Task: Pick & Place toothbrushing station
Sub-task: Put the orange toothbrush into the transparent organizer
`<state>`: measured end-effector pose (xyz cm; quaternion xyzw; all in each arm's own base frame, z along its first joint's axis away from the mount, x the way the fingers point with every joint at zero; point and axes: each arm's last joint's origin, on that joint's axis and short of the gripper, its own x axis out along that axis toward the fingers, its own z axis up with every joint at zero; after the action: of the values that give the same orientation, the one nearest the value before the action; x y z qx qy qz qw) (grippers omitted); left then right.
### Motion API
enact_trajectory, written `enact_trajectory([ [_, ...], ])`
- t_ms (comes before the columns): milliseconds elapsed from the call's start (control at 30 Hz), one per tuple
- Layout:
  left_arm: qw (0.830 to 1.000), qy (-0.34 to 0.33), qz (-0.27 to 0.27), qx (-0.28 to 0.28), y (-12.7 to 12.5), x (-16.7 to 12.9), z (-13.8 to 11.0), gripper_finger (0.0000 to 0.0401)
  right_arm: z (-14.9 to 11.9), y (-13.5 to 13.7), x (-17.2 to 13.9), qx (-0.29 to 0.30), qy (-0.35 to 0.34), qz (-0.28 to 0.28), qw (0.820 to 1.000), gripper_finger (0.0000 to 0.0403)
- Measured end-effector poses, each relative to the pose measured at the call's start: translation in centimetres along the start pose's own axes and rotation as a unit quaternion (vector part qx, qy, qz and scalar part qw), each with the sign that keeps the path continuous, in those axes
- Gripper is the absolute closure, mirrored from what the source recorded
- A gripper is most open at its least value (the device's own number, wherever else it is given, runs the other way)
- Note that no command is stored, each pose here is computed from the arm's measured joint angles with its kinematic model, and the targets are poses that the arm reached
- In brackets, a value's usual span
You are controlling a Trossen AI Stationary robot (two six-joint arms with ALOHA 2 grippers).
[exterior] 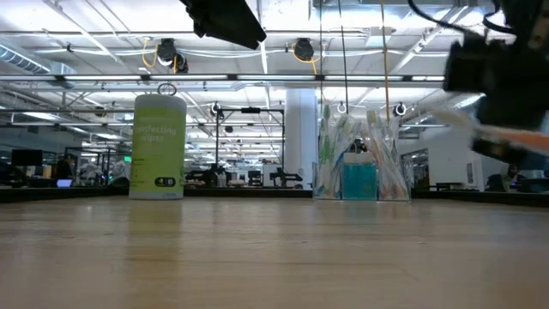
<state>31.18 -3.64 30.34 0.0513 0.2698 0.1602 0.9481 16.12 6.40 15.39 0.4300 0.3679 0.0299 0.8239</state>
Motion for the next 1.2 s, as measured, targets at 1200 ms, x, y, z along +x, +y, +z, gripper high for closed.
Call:
enact_trajectory([
  [1200,1.000,-0.011,-0.001,0.021,0.0,0.0,0.2,0.0205,11.6,-0.7,-13.3,-0.260,-0.419,-0.330,0.805,0.0402],
])
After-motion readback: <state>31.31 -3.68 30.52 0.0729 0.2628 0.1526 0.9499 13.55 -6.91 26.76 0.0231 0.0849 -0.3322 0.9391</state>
